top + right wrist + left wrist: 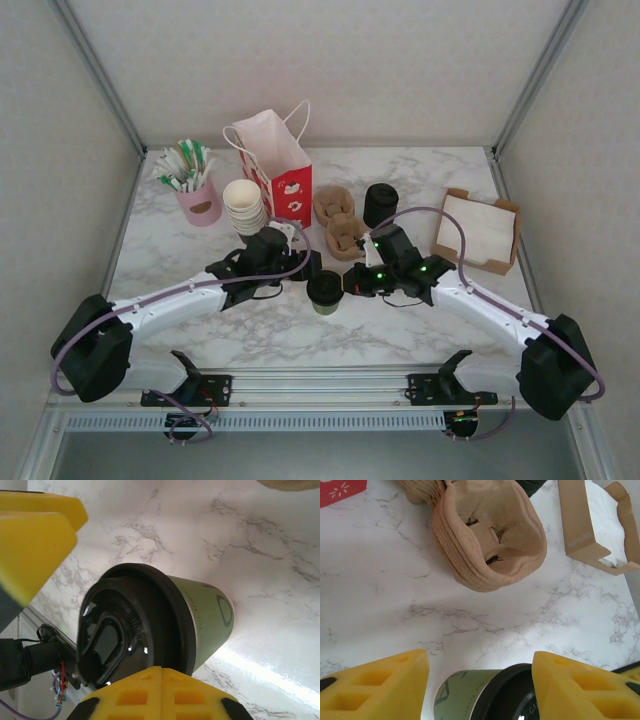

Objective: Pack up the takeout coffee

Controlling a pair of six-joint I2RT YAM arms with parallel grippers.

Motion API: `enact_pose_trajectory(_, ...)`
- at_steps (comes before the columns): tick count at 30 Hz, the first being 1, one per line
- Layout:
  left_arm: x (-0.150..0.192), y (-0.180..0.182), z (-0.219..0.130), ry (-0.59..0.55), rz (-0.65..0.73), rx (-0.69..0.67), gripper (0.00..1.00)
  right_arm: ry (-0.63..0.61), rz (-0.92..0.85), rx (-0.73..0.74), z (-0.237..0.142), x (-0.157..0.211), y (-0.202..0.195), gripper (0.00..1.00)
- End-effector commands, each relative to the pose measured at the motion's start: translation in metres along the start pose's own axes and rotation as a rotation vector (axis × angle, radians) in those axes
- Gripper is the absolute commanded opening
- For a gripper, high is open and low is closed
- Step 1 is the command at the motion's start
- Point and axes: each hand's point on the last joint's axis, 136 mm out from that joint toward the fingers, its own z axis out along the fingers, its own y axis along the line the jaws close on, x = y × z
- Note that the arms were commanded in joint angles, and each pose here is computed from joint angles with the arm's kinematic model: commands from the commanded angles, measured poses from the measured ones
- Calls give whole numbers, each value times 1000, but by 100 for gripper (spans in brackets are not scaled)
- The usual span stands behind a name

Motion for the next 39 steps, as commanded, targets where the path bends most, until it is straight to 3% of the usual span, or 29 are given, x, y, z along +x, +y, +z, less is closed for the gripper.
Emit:
enact_pose_trajectory(1,9,-4,-7,7,-21,20,57,7,12,-19,4,-3,2,0)
enact_pose_trajectory(18,59,22,-17,59,-103,0,57,86,46,43,33,0,-19,0)
enact_pose_trajectory(26,60,27,-26,38,-125,-8,57,80,20,20,36,-17,-4,0)
enact_pose_trajectory(33,55,30,-37,2,-150,-22,65,61,-41,3,35,-43,18,0)
enact_pose_trajectory(39,54,36,-40,-7,-157,-52,66,34,-69,59,23,-52,18,0)
